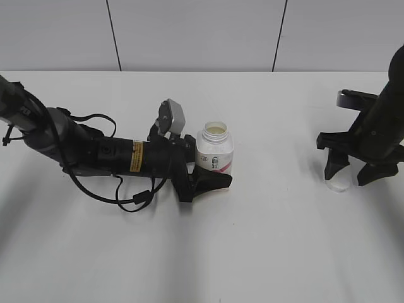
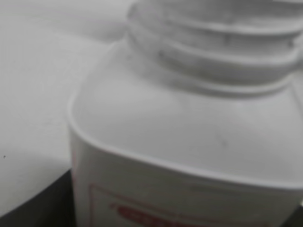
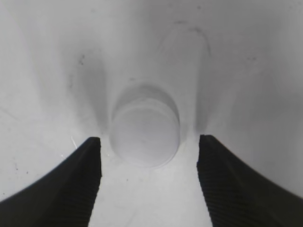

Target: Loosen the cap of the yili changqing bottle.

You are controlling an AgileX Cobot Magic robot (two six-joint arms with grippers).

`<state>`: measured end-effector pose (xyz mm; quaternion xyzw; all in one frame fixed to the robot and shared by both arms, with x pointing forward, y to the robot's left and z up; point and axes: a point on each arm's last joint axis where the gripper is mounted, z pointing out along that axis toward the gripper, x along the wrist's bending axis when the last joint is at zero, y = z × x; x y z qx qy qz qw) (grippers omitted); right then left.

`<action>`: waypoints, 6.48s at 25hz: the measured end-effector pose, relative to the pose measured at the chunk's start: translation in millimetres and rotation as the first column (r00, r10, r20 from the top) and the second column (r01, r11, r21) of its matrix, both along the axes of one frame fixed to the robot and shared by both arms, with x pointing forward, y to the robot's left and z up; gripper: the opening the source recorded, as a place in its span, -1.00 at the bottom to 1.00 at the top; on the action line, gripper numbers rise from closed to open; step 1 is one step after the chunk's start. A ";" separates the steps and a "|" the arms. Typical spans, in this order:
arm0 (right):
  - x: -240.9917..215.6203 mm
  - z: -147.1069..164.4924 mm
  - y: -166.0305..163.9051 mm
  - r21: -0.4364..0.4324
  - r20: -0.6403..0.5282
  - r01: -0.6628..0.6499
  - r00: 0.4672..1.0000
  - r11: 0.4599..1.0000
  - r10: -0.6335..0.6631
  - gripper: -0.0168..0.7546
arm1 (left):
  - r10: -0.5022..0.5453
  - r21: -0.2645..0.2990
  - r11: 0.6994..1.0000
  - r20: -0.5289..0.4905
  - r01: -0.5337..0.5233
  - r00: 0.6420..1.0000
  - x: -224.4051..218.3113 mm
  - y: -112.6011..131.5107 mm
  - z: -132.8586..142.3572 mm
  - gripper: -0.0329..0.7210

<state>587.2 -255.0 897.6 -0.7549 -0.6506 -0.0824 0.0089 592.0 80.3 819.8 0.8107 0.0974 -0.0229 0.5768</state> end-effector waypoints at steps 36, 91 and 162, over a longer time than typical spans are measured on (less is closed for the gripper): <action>37.5 92.5 7.2 0.029 -0.088 -0.076 0.993 0.997 0.079 0.34 | 0.228 0.075 0.967 0.157 -0.242 0.961 15.1 20.6 151.5 0.42; -79.5 205.4 -3.5 0.015 0.189 -0.161 0.970 0.987 0.155 0.21 | 0.981 0.846 0.050 0.058 -0.531 0.185 -100.9 197.6 261.9 0.39; -357.7 153.2 -39.5 -0.264 0.796 -0.158 0.522 0.951 0.308 0.20 | 0.966 0.116 0.237 0.077 -0.965 0.247 -361.1 222.7 237.6 0.16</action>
